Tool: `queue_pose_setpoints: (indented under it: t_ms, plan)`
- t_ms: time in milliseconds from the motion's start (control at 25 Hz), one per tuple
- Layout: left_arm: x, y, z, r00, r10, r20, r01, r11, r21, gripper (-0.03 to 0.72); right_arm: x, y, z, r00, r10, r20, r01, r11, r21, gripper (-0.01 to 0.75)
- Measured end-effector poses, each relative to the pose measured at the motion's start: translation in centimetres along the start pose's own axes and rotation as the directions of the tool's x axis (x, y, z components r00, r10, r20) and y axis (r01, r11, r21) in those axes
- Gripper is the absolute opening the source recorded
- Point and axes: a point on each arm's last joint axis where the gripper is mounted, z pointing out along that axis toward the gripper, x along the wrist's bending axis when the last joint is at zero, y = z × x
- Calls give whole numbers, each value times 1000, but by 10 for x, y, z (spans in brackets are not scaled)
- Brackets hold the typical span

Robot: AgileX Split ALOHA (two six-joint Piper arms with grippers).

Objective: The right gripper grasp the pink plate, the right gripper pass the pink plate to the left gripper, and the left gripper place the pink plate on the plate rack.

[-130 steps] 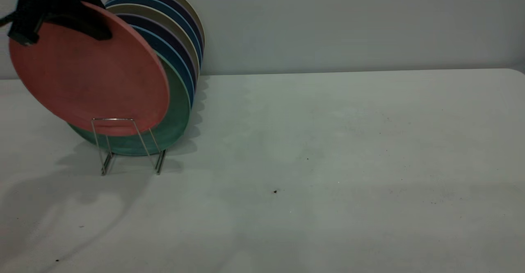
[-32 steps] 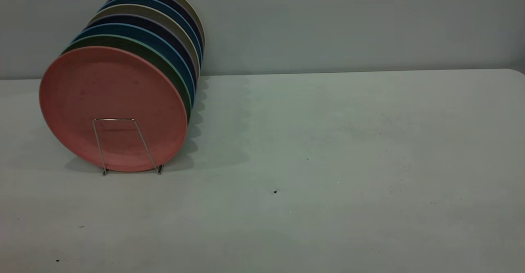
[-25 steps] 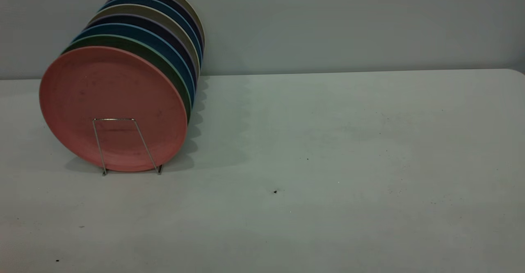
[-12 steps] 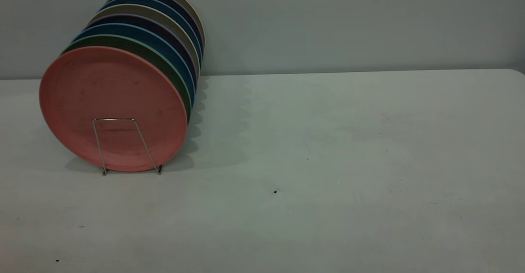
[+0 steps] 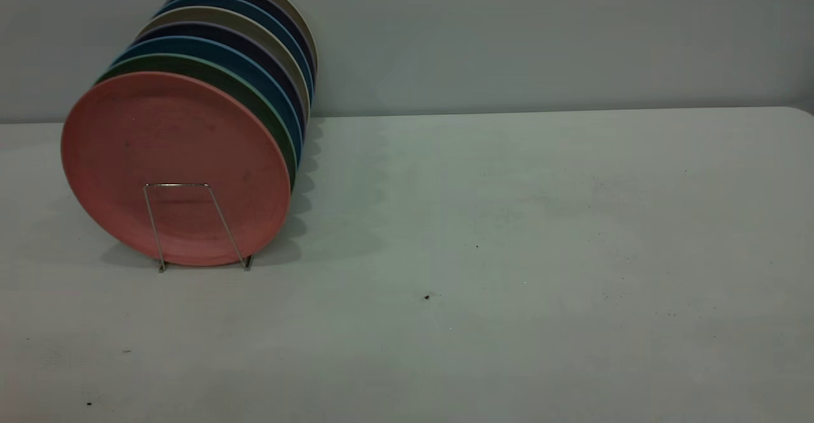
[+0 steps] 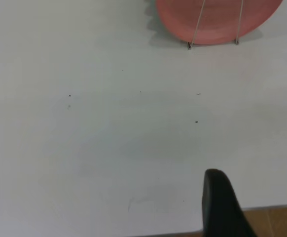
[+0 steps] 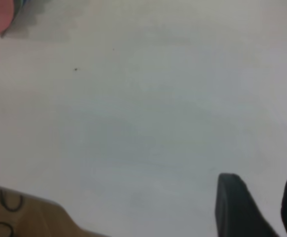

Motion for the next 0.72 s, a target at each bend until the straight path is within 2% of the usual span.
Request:
queue_pose_setpoints:
  t_ms: [720]
  plan:
    - [0,0,0,1000,-10,-11,10,1000,1,406,0,0,0,1000,0,0,0,1000,0,243]
